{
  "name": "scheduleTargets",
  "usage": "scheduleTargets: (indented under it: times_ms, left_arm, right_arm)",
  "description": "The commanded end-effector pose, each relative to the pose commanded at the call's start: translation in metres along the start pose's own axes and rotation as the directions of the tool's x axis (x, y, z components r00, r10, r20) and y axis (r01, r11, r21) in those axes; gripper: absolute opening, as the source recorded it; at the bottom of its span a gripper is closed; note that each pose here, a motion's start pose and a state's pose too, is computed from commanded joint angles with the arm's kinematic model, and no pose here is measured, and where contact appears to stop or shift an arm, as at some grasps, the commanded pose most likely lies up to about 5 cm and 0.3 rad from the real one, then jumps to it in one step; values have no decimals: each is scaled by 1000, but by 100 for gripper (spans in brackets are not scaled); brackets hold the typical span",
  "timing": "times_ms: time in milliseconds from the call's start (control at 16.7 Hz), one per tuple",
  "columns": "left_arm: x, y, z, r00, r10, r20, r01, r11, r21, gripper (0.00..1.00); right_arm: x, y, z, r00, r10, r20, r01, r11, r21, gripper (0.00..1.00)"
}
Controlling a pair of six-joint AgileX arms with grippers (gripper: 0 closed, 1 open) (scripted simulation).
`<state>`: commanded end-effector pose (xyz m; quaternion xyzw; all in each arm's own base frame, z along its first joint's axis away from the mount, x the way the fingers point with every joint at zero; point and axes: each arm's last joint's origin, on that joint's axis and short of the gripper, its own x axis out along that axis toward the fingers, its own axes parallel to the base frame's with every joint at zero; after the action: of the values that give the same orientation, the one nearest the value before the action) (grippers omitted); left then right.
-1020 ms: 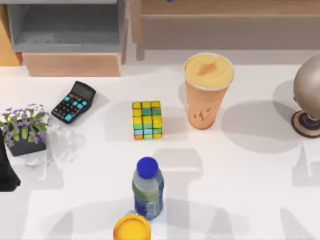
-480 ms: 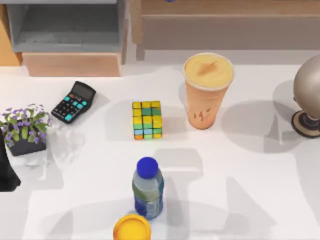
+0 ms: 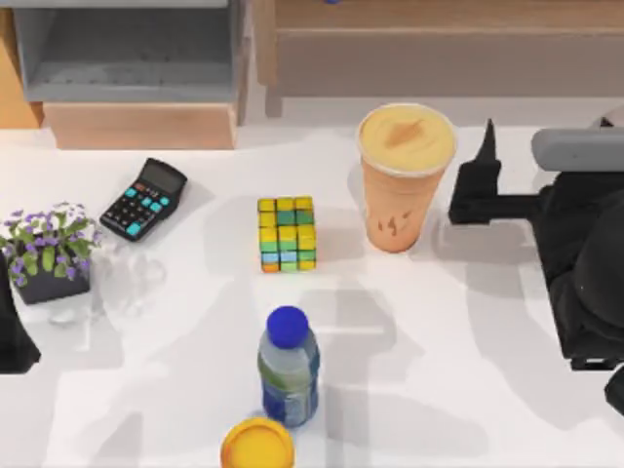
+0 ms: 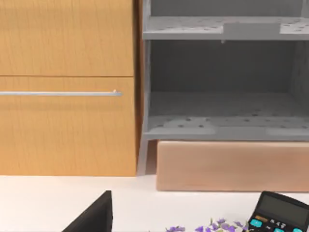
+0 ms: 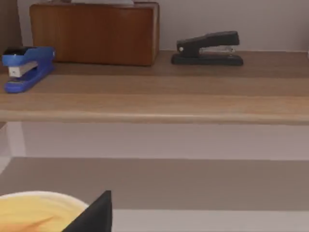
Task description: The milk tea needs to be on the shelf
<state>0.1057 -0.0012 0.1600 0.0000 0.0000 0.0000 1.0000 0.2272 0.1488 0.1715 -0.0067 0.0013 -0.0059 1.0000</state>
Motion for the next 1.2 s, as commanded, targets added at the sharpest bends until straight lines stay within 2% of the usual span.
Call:
scheduleTargets:
  times_ms: [300, 600, 1020, 1200]
  left_arm:
    - [0, 0, 0, 1000, 0, 0, 0, 1000, 0, 100]
    - [0, 0, 0, 1000, 0, 0, 0, 1000, 0, 100]
    - [0, 0, 0, 1000, 0, 0, 0, 1000, 0, 100]
    - [0, 0, 0, 1000, 0, 0, 0, 1000, 0, 100]
  right_arm:
    - [0, 66, -57, 1000, -2, 1, 2, 1000, -1, 100]
    - [-16, 98, -102, 1000, -4, 3, 4, 1000, 1, 100]
    - [-18, 101, -109, 1000, -7, 3, 7, 1000, 2, 100]
    - [-5, 103, -109, 1000, -4, 3, 4, 1000, 2, 100]
